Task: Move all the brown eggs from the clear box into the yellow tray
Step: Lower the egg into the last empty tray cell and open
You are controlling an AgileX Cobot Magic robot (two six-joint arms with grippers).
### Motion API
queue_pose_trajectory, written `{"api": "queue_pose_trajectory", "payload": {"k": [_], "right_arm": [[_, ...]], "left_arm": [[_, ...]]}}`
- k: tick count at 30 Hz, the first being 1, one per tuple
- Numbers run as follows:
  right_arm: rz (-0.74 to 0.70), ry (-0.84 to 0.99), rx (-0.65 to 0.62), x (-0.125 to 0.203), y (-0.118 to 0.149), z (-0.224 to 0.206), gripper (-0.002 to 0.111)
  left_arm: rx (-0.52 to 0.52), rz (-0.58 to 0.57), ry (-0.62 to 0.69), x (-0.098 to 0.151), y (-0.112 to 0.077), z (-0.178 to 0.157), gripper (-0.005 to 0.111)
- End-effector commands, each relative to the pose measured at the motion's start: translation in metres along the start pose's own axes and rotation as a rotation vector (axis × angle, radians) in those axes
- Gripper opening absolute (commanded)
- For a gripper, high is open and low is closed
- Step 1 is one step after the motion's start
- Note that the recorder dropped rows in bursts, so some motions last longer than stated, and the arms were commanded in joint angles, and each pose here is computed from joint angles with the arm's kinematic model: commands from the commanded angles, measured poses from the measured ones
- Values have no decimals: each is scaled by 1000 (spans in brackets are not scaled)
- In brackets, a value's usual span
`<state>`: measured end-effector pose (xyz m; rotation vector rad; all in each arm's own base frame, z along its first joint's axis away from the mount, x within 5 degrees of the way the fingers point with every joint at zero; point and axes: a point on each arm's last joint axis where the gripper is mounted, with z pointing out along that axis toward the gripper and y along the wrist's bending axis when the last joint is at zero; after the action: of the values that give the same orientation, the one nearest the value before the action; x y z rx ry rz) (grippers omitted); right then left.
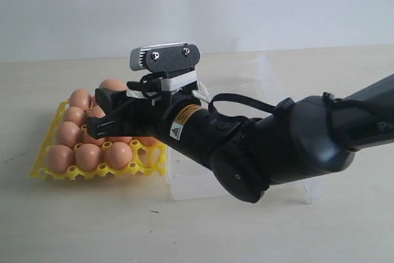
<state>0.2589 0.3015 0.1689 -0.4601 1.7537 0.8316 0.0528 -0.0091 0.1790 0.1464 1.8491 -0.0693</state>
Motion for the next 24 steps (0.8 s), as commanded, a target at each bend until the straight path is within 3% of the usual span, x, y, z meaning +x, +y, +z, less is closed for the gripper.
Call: {"api": "queue_pose_trajectory", "payload": {"k": [1, 6, 12, 19, 24], "right_arm": [[25, 70, 13, 22, -5, 4, 0], [-42, 319, 85, 26, -9, 1, 0], [-192, 626, 127, -4, -8, 0, 0], [-280, 831, 135, -54, -10, 14, 0], [-310, 945, 106, -56, -13, 33, 0]], "left_arm": [[1, 4, -17, -2, 0, -1, 0], [1, 4, -17, -2, 0, -1, 0], [1, 4, -17, -2, 0, -1, 0], [1, 4, -17, -2, 0, -1, 0], [1, 4, -17, -2, 0, -1, 0]]}}
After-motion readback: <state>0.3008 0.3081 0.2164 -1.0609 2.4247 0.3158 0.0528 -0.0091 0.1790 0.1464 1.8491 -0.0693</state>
